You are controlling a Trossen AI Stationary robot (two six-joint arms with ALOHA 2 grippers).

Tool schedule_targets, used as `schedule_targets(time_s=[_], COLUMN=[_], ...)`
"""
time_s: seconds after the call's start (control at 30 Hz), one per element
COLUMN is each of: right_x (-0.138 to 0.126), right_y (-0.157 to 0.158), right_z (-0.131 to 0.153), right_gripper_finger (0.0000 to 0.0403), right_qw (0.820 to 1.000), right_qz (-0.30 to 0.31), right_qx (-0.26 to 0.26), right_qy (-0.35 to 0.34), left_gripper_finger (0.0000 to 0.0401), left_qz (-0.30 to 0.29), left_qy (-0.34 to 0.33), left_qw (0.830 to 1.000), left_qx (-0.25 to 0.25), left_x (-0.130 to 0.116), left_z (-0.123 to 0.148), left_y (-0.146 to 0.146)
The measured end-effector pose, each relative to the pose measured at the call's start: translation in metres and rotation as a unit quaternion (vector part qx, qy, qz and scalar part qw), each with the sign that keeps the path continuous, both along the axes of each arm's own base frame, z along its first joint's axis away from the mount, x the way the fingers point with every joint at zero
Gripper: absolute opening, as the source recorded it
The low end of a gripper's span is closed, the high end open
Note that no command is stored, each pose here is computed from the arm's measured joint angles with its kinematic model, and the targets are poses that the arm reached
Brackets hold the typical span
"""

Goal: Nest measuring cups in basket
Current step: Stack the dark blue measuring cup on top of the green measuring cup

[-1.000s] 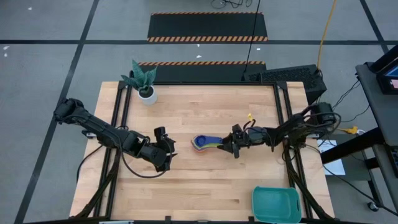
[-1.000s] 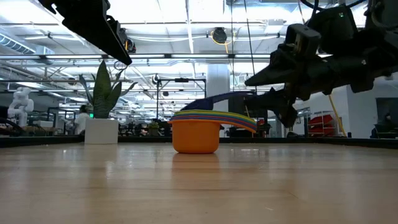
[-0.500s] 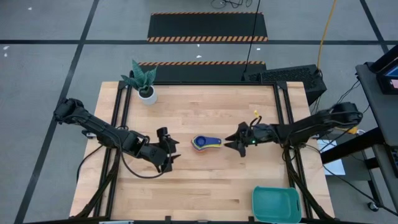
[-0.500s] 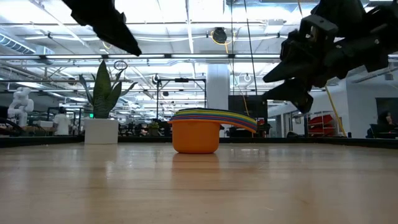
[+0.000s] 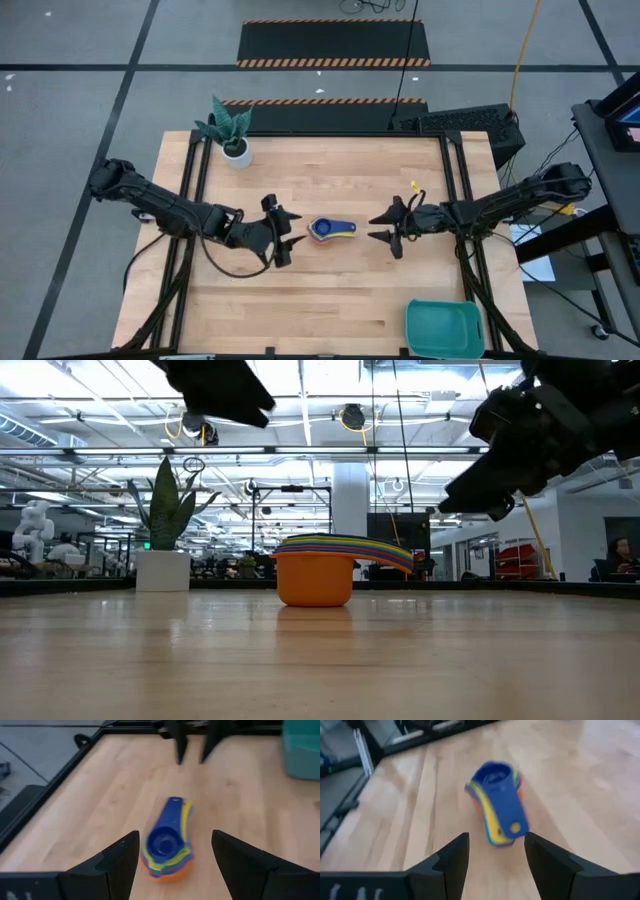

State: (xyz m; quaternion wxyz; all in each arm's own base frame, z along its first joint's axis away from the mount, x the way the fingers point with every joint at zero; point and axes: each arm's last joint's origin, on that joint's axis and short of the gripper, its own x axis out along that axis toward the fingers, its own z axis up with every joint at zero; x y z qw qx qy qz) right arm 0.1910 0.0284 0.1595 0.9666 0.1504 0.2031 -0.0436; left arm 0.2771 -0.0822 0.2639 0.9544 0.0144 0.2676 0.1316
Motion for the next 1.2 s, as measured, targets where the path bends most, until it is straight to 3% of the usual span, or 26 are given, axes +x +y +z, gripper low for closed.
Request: schedule_targets(time_s=[0.27, 0.37, 0.53, 0.77, 1.2], right_x=[0.000, 0.000, 0.001, 0.001, -0.004], right_y=[0.009, 0.005, -0.004, -0.013, -0.014], right_z=[-0.003, -0.001, -0.002, -0.004, 0.006], right_gripper_finger=[0.0185, 0.0185, 0.0185, 0.0185, 0.0185], right_qw=[0.998, 0.997, 0.989, 0.981, 0.970], right_qz=[0.018, -0.024, -0.050, -0.045, -0.023], right_qx=[-0.054, -0.076, -0.136, -0.188, -0.217], right_qy=[0.004, -0.001, 0.011, 0.031, 0.104], left_gripper_finger=[0.0253, 0.0253, 0.0253, 0.0257, 0.0391], left_qz=[0.030, 0.026, -0.020, -0.069, -0.090], left_qy=[-0.005, -0.005, -0.003, 0.026, 0.202], left_qw=[0.999, 0.999, 1.000, 0.996, 0.975], left_qx=[0.035, 0.025, 0.014, 0.041, -0.004], left_x=[0.026, 0.036, 0.057, 0.102, 0.156], left_z=[-0.012, -0.010, -0.002, 0.003, -0.040], left_y=[0.029, 0.040, 0.047, 0.036, 0.061])
